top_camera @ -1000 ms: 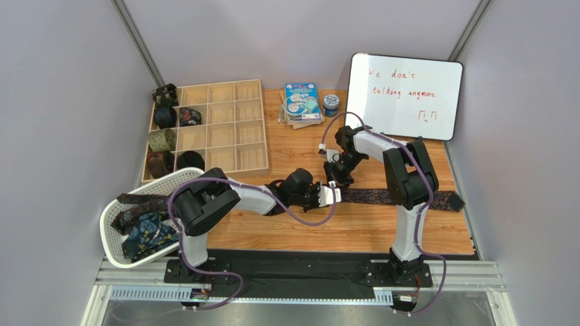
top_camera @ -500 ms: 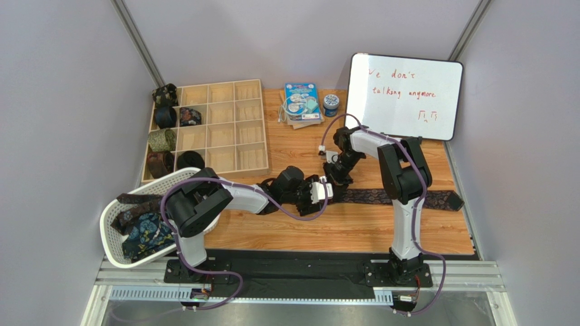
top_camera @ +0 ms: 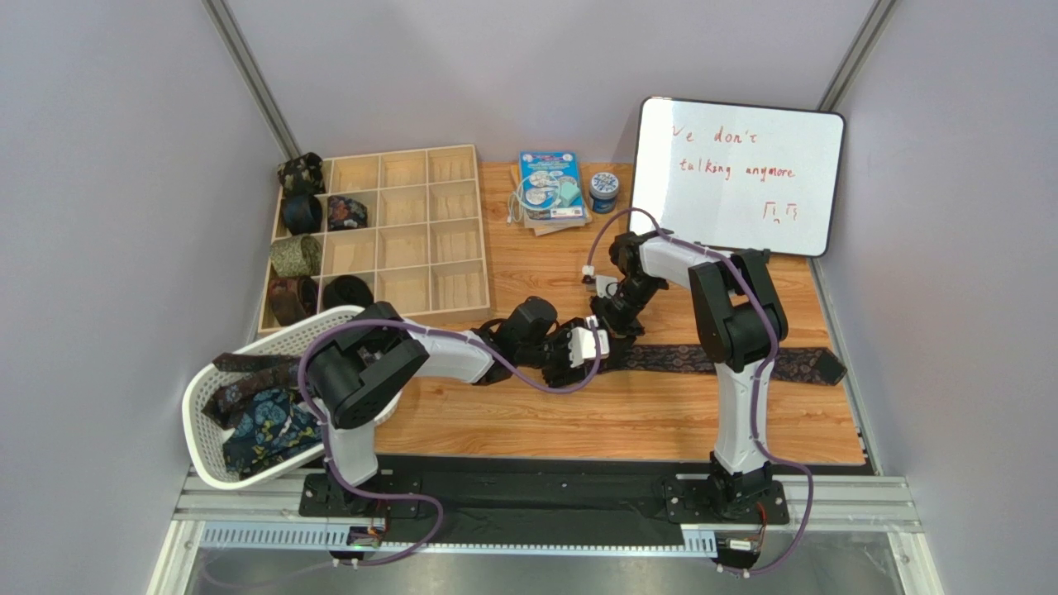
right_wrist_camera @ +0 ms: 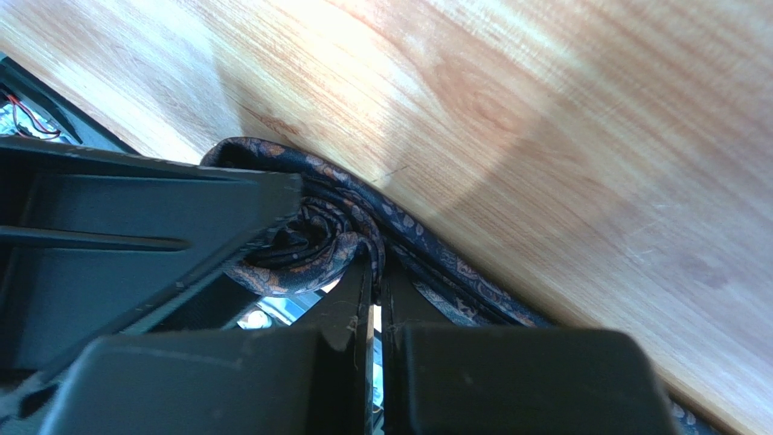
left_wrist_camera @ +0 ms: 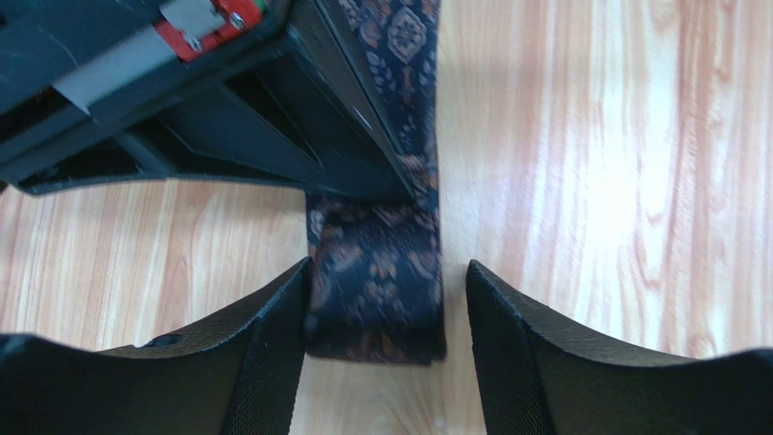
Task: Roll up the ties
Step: Roll the tie at the center of the board.
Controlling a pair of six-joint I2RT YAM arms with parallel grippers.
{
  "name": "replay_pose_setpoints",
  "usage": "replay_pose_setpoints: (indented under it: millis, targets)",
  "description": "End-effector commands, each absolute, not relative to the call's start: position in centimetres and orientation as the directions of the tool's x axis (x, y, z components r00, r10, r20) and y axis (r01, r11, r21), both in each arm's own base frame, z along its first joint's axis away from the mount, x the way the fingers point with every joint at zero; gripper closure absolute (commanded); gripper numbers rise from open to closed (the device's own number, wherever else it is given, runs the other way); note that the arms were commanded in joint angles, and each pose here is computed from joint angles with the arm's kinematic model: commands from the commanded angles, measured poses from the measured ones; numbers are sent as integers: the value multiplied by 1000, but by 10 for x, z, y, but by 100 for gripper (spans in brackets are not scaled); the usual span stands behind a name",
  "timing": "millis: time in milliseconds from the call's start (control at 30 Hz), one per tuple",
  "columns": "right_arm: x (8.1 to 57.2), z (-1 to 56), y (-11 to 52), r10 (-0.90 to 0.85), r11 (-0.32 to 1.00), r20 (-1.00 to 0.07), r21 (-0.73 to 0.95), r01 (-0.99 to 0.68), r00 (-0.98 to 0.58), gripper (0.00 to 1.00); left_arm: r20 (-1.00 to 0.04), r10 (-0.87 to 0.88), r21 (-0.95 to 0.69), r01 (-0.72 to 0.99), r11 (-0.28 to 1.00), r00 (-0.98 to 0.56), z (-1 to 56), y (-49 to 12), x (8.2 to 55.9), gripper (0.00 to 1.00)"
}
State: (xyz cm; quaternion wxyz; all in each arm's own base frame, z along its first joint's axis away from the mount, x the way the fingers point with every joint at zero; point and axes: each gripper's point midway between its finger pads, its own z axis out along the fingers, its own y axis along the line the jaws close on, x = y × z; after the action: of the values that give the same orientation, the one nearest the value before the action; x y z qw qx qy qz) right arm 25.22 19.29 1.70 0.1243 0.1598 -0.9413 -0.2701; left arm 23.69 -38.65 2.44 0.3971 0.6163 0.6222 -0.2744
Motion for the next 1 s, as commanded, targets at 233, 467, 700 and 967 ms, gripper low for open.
replay_pose_setpoints:
  millis: [233,467,700,967]
  targets:
    - [259,8,197,-419,775,68,546,-318,-905,100,-782,624,81,992,100,1,2,-387,241,71]
    - [273,54,179,-415,739,5,586,-333,-910,72,-746,665,41,998,43,2,-13,-362,214,89]
    - [291,49,151,-427,776,-17,506,-376,-904,61,-740,672,-1,1000,2,-2,-18,-355,200,98]
    - [274,22,144,-504,773,-4,443,-454,-863,48,-757,654,-19,1000,-8,-9,-8,-355,197,100]
